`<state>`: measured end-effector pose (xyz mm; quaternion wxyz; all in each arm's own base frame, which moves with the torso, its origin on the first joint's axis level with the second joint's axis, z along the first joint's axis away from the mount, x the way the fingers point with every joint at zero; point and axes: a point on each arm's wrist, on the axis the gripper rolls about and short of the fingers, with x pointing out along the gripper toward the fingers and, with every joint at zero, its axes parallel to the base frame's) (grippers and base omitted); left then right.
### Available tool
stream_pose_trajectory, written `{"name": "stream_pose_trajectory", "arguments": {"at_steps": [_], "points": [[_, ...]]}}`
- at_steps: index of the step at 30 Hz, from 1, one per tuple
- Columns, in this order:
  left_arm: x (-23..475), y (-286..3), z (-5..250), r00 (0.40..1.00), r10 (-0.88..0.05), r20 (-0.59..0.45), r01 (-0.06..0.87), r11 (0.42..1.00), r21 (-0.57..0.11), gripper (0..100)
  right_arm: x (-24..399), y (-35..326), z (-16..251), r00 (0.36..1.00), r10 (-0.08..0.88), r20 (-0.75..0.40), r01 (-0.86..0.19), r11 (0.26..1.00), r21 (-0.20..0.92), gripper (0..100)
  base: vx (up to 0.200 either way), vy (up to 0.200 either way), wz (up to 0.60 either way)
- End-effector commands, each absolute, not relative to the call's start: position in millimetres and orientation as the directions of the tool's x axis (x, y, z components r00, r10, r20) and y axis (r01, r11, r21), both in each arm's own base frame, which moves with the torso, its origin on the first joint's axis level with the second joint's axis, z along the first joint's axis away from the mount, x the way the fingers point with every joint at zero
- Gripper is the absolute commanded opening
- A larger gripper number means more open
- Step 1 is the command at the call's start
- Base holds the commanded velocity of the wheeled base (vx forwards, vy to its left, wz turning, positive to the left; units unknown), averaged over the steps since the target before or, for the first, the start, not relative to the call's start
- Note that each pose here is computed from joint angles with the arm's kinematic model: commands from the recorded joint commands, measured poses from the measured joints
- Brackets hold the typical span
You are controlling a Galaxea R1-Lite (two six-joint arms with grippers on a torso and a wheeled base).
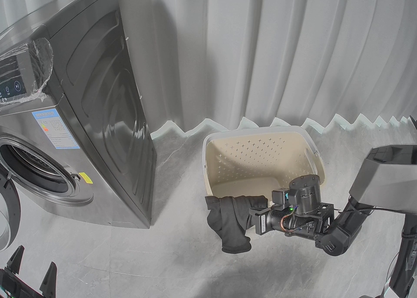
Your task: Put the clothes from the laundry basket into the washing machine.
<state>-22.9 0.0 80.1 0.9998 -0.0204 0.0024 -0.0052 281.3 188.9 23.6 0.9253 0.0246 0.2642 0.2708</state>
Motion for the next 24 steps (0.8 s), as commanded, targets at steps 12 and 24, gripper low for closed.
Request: {"name": "stream_pose_trajectory", "arguments": {"at_steps": [12,24], "points": [[-22.9,0.0,75.3,1.0,-0.011,-0.005,0.011,0.999,-0.041,100,267.8,172.1,18.6,0.718,0.494,-0.49,-0.472,0.863,0.179,100,0.0,0.0,0.0],[-22.9,-0.1,75.3,1.0,-0.009,-0.005,0.009,0.999,-0.041,100,300.9,185.3,-19.9,0.716,0.488,-0.499,-0.496,0.859,0.129,100,0.0,0.0,0.0]]}}
